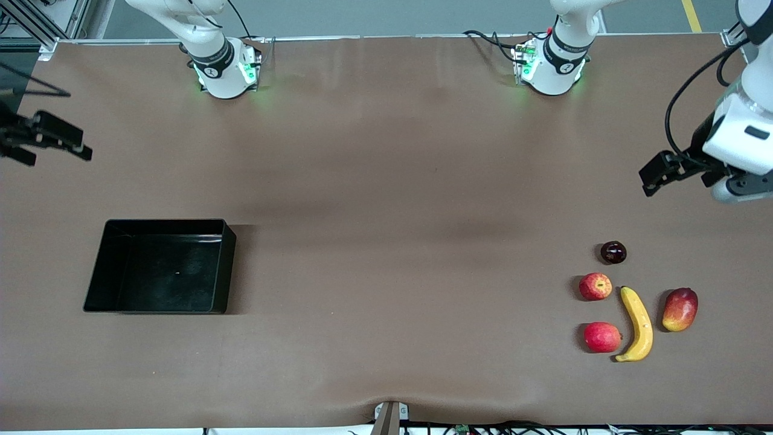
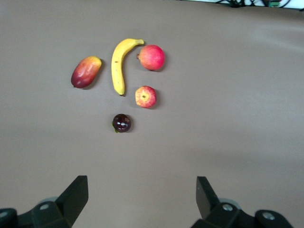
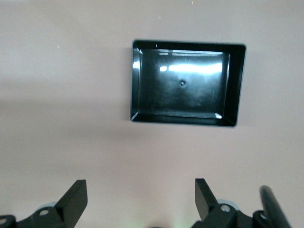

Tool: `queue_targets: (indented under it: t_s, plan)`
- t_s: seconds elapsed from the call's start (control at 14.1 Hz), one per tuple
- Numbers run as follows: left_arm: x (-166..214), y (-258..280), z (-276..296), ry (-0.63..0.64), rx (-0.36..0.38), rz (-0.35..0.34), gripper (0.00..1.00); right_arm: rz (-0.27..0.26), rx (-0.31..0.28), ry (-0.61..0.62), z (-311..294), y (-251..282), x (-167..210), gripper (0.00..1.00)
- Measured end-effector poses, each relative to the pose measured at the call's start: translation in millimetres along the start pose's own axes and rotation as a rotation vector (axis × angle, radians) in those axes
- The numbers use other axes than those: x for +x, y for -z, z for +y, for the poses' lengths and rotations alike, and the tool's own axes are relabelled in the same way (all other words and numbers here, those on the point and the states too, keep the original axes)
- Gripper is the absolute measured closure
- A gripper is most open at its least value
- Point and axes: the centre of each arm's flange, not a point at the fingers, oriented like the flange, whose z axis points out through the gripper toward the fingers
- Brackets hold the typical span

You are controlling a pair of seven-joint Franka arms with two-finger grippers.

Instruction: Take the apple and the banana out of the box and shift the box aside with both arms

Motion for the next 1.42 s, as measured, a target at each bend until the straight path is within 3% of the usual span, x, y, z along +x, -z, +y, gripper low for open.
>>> queue_targets:
  t_s: [0.43, 0.64, 1.42]
  plan:
    - [-13.6, 8.3, -6.1, 0.006, -0.002, -0.005, 0.00, -0.031, -0.018, -0.009, 0.7, -17.3, -16.7, 0.00]
    - [-18.1, 11.6, -26.5, 0.000, -0.045, -0.020, 0.00, -0.029, -0.053, 0.006, -6.7, -17.6, -16.1, 0.00]
    - [-31.3, 16.8, -28.2, -0.036, -0.051, -0.048, 0.00, -0.033, -0.039, -0.011, 2.3, -20.3, -15.9, 0.00]
